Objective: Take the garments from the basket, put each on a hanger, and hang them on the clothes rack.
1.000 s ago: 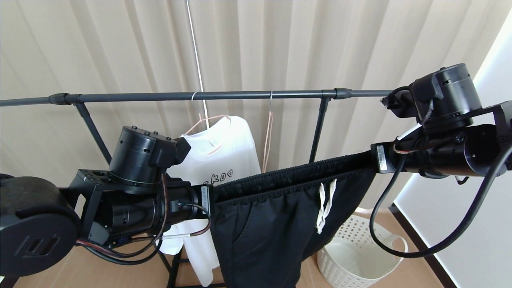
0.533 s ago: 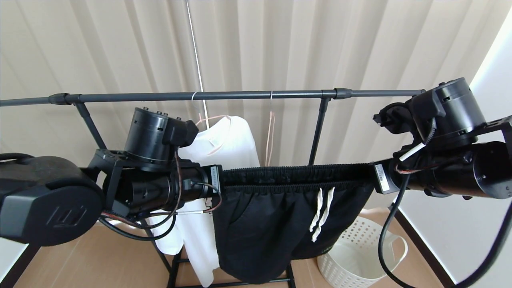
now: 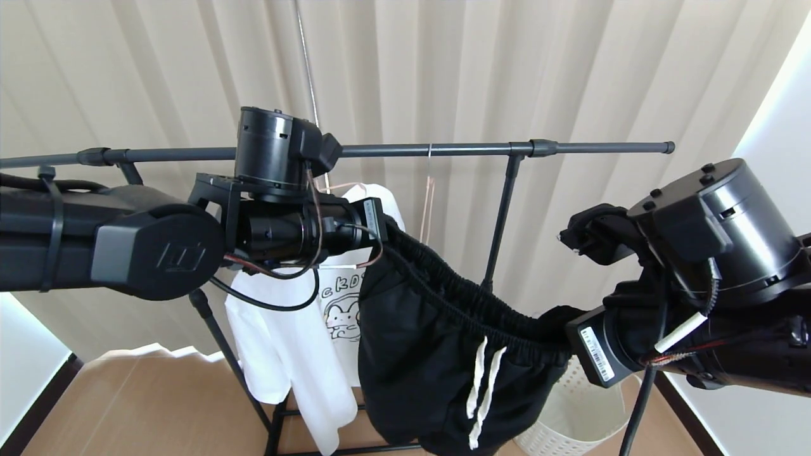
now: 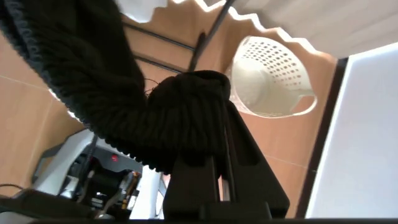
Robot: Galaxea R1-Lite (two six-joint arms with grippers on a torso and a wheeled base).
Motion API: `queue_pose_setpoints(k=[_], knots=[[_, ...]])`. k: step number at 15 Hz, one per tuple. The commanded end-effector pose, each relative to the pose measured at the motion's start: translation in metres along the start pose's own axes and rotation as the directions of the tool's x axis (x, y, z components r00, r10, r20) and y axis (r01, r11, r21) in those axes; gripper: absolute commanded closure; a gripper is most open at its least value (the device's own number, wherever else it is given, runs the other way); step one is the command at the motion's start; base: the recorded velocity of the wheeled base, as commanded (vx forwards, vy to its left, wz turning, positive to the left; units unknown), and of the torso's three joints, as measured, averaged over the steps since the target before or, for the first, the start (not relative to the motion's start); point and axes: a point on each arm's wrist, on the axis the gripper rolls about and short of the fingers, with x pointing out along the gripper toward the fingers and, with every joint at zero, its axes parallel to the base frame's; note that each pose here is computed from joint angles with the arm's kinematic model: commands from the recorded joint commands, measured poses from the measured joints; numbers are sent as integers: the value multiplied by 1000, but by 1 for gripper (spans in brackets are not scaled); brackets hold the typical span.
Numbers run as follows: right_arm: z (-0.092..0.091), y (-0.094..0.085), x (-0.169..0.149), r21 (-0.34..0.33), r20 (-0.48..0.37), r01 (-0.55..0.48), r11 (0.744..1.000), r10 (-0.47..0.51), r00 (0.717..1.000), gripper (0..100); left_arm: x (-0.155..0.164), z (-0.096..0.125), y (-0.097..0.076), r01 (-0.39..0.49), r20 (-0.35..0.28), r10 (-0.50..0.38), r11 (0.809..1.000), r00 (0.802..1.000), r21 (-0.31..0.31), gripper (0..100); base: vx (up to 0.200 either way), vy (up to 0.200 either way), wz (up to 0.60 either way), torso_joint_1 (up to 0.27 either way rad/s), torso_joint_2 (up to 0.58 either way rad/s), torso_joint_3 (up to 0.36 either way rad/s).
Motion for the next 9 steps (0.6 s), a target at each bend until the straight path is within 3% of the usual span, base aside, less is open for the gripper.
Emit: queue_pose_setpoints(k=[1, 3, 7, 9], knots=[[1, 14, -7, 10, 18, -56, 998, 56, 998, 100, 11, 12, 1, 27, 22, -27, 1000, 999, -3, 100, 0, 0, 0, 0, 0, 0], [3, 23, -11, 46, 31, -86, 995, 85, 996, 100, 14, 19, -1, 57, 36, -57, 998, 998, -1, 100, 0, 0, 0, 0, 0, 0], [10, 61, -6, 161, 27, -156, 975, 153, 988, 100, 29, 30, -4, 102, 55, -102, 995, 993, 4, 100, 0, 0, 0, 0, 0, 0], [11, 72, -4, 181, 25, -174, 968, 172, 985, 100, 36, 35, -3, 103, 71, -103, 995, 992, 4, 100, 0, 0, 0, 0, 0, 0]])
